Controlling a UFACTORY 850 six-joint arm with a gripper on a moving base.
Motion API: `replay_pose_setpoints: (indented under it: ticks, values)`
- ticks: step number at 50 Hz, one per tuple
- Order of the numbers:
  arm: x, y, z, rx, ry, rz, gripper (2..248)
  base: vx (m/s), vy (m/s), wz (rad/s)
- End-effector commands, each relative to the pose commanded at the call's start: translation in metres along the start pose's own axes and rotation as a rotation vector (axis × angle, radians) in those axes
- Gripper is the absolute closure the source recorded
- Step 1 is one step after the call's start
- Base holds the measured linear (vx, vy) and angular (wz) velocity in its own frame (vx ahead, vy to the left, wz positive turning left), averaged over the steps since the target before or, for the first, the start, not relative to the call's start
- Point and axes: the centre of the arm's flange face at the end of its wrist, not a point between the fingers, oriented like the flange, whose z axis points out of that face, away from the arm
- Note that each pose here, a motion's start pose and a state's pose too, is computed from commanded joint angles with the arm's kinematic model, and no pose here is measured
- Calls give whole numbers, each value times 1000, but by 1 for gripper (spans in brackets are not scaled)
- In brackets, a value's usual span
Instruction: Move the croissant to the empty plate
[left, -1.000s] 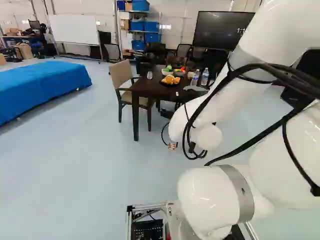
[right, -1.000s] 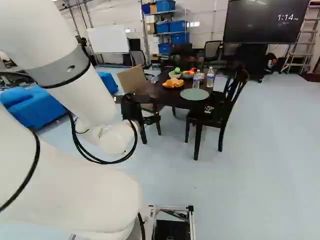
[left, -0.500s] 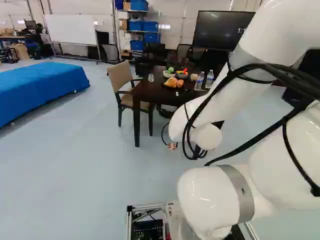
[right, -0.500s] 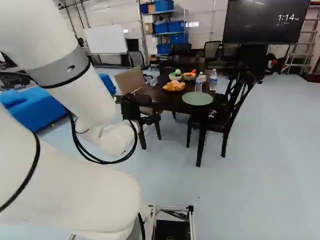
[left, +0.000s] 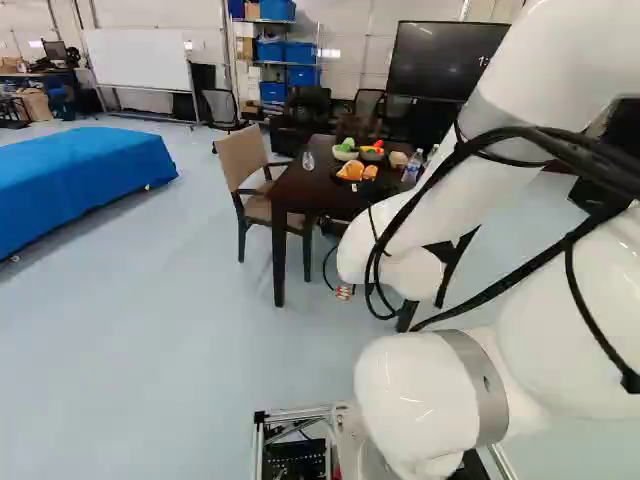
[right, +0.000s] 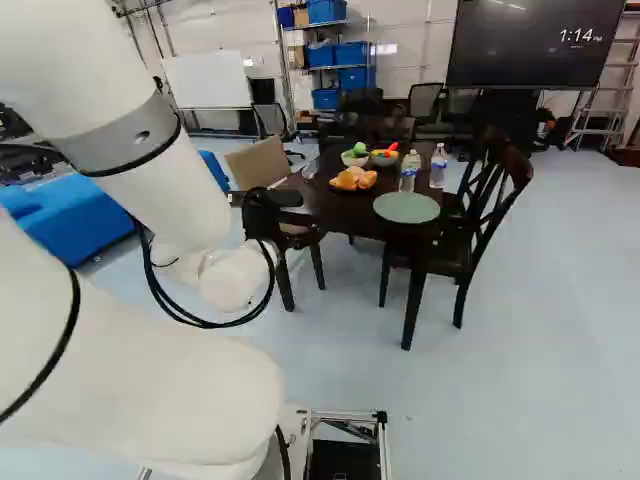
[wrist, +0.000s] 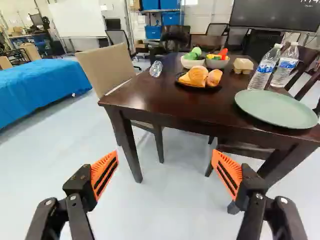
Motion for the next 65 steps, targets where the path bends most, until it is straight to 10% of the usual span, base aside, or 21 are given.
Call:
replay_pose_setpoints:
  ticks: [65]
  values:
    - [0,0,0,0,0,0,3,167,73,-99]
